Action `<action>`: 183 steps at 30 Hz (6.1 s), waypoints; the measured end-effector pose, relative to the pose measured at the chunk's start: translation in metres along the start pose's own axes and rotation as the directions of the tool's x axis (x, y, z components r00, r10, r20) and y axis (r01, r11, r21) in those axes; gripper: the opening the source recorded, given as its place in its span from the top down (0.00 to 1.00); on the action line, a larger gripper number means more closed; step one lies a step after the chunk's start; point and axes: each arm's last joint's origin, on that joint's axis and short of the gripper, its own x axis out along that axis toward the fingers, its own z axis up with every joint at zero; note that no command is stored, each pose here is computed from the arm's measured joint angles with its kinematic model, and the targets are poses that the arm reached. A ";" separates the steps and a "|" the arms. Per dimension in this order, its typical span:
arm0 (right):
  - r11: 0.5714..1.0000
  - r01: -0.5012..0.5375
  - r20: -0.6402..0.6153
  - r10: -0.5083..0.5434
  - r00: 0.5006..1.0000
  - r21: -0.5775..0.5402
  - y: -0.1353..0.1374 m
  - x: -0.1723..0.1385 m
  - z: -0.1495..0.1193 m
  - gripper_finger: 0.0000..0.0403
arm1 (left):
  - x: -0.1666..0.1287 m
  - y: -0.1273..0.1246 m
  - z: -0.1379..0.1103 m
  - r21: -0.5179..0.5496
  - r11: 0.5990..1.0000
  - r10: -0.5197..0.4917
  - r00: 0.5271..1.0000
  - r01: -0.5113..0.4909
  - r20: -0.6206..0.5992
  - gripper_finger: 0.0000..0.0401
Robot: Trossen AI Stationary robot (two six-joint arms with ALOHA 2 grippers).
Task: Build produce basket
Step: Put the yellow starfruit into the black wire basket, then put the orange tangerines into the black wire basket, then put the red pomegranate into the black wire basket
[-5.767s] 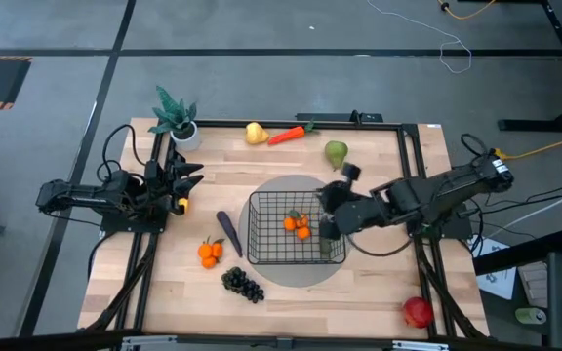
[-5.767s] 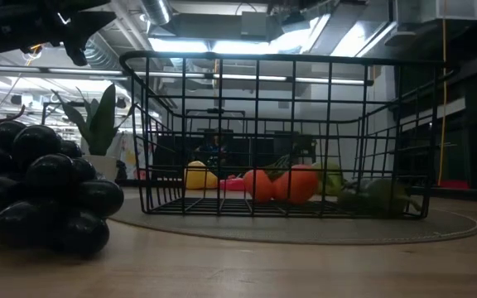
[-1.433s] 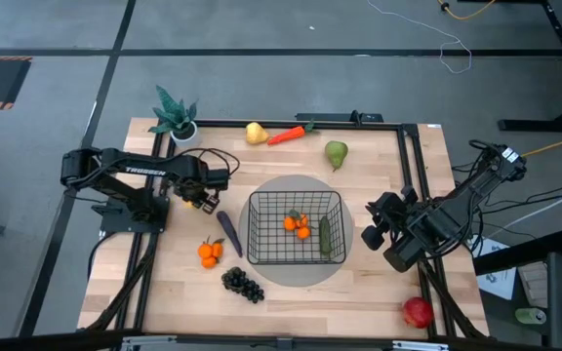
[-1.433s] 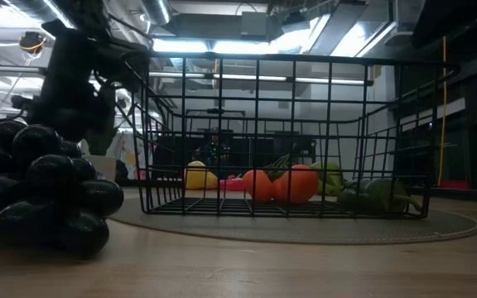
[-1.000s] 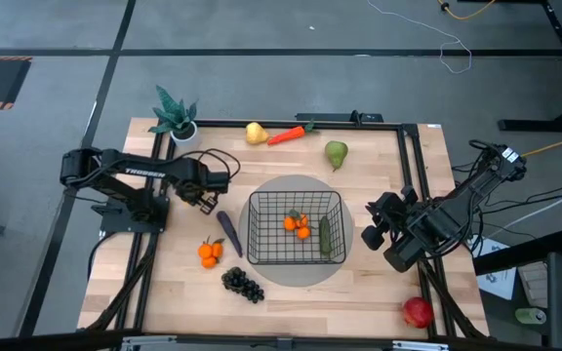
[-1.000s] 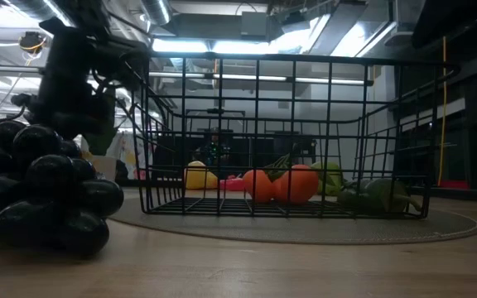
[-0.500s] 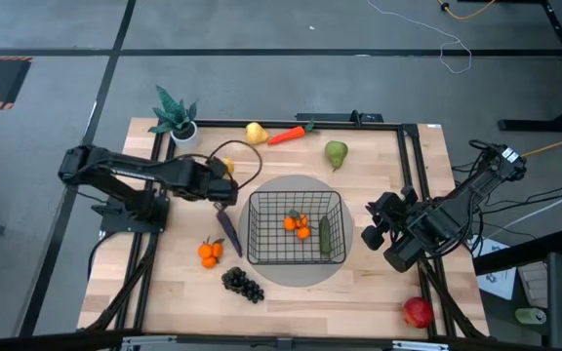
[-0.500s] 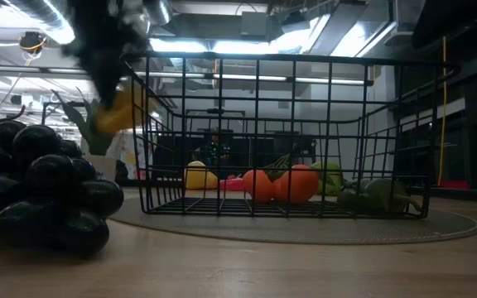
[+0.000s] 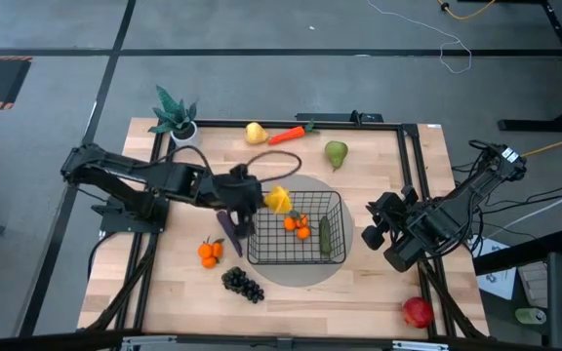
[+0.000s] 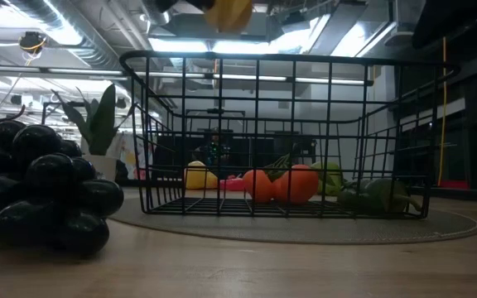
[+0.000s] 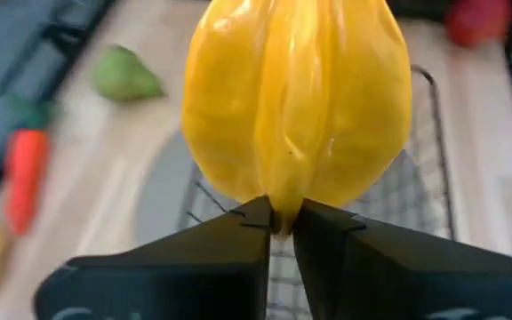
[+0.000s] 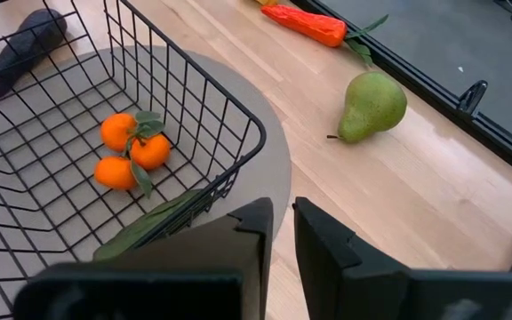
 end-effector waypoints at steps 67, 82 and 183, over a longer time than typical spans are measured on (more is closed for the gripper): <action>0.997 -0.009 -0.027 0.007 1.000 -0.071 0.001 0.000 -0.001 0.89 | 0.004 -0.029 -0.163 -0.440 0.797 0.083 0.797 -0.414 -0.599 0.71; 0.997 -0.013 -0.045 0.010 0.999 -0.073 0.001 0.000 -0.001 0.89 | 0.010 -0.040 -0.172 -0.451 0.776 0.080 0.779 -0.440 -0.622 0.72; 0.958 -0.252 -0.563 0.285 0.776 0.138 0.025 -0.006 -0.014 0.89 | -0.005 -0.017 0.030 0.280 0.945 0.112 0.971 -0.169 0.210 0.81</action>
